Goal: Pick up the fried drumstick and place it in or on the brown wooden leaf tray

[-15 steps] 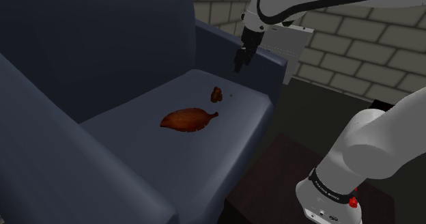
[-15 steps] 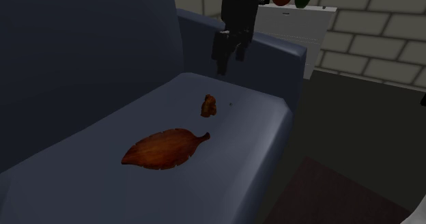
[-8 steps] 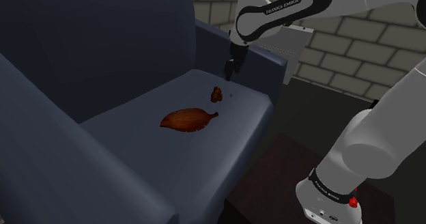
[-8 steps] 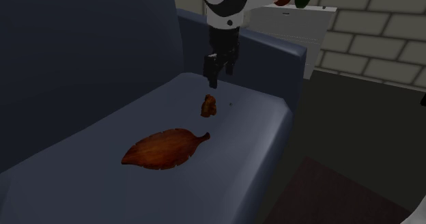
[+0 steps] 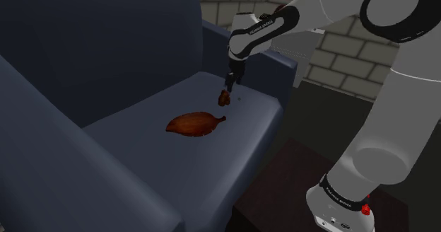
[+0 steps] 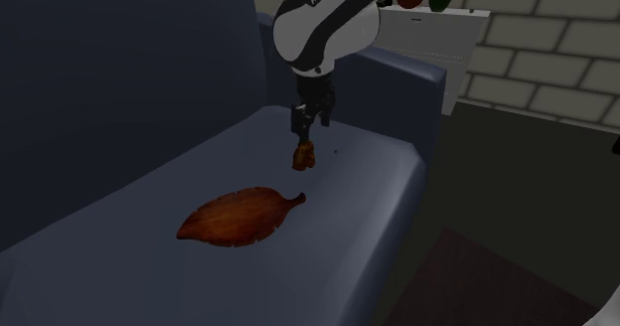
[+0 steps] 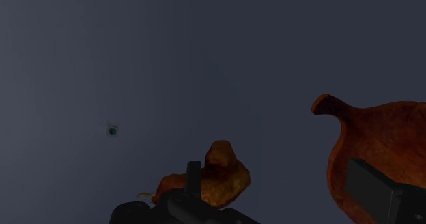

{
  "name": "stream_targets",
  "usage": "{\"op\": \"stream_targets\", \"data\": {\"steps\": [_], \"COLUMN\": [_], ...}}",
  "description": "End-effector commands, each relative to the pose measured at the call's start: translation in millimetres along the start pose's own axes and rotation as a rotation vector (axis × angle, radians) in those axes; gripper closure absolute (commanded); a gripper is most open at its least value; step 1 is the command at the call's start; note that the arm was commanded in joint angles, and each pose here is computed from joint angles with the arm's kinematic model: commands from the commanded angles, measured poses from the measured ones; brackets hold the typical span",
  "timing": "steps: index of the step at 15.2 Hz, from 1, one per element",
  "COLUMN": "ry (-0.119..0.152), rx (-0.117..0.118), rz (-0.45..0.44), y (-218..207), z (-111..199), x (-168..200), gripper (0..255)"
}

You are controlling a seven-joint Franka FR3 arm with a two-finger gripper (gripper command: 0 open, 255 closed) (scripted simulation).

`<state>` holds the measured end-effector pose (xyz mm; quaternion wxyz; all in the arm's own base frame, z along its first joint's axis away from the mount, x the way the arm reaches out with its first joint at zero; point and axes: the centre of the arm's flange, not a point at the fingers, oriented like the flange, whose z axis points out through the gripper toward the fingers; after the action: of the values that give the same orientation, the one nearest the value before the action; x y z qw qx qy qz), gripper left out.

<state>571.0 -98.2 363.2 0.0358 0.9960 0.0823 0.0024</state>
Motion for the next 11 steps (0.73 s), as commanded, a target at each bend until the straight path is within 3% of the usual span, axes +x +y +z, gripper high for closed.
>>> {"op": "stream_targets", "data": {"steps": [1,4,11], "ry": [-0.015,-0.037,-0.039], "rx": [-0.003,-0.007,-0.008], "rz": [-0.002,-0.005,-0.006], "y": [6.5,20.5,21.7], "z": [23.0,55.9,89.8], "x": [14.5,34.7,34.8], "gripper": [0,0,0]}}
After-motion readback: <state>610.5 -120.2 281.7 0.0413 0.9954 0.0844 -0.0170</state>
